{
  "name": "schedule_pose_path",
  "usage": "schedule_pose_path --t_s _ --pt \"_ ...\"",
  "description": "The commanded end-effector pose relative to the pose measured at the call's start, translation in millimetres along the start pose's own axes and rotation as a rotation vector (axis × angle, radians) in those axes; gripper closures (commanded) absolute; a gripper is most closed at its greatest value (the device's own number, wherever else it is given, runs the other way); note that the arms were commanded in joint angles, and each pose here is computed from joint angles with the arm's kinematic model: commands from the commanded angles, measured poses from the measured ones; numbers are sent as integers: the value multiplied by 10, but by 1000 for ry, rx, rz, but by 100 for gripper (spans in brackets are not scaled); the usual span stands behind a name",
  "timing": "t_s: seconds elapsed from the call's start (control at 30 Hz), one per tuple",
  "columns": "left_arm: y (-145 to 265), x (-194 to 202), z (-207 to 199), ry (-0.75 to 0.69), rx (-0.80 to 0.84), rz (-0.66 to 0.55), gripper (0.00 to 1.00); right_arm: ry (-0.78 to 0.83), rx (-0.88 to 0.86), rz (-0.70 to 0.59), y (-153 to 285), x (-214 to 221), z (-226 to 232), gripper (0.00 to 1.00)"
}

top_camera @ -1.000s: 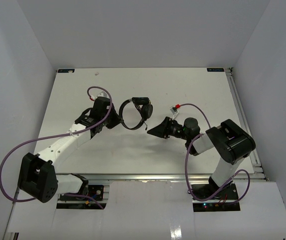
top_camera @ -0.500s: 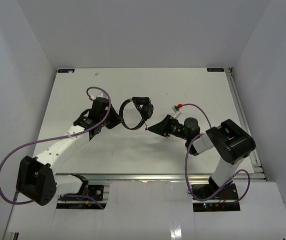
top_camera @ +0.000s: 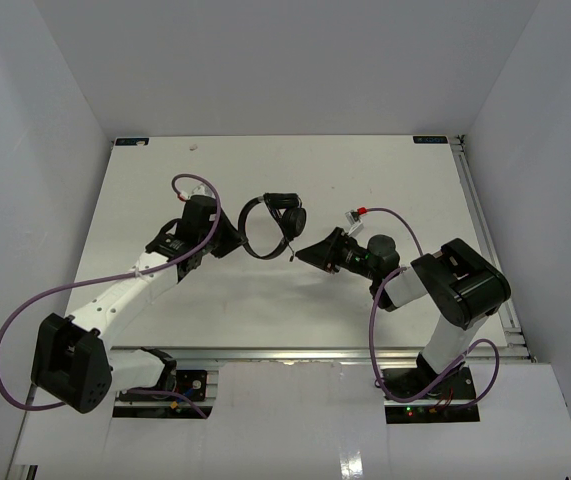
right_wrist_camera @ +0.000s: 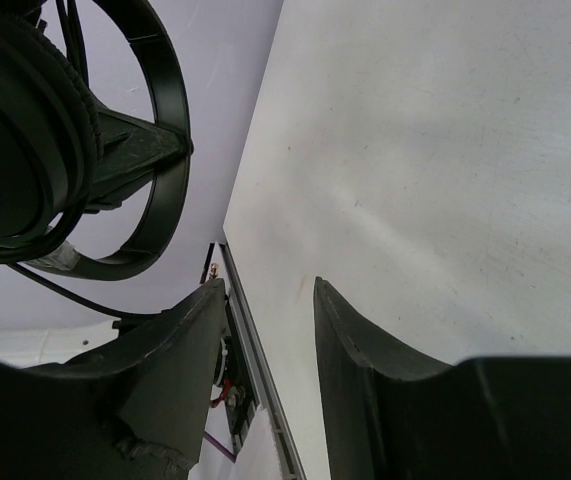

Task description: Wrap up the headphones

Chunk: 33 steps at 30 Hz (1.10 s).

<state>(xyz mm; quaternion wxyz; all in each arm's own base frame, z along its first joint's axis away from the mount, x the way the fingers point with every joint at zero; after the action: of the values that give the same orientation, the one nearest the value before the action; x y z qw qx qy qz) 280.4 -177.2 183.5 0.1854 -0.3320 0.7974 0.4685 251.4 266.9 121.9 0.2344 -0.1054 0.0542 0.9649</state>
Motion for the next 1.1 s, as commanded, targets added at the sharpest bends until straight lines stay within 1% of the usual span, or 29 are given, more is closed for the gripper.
schedule_pose_path --t_s 0.0,0.37,0.57,0.87,0.97,1.07 --pt "49 -99 -94 8 58 -49 100 303 -503 -164 121 -264 1061 53" --pt "32 -70 -134 13 88 -31 100 294 -520 -145 74 -262 1104 53" --pt "2 -83 -138 13 84 -32 100 288 -528 -112 11 -166 1106 53" --pt "-37 -92 -125 18 74 -40 100 289 -496 -105 4 -70 991 55" --pt "-47 -96 -126 17 72 -40 100 289 -495 -103 7 -65 989 56" --pt "-38 -101 -131 18 76 -44 100 290 -500 -101 4 -64 1003 61"
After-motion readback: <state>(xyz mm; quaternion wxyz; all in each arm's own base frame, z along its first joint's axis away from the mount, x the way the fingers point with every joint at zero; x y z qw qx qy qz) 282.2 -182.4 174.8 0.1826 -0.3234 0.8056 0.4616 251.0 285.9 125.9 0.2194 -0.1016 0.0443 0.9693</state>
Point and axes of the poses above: each gripper's point midway between its finger pads, its own y axis back along the fingers, its own z axis along the line the jaws close on, x = y × z, the point moved 4 cm from there along y, back along the fingers, and after that the axes turned 11 degrees about -y, right-handed, at the moved point
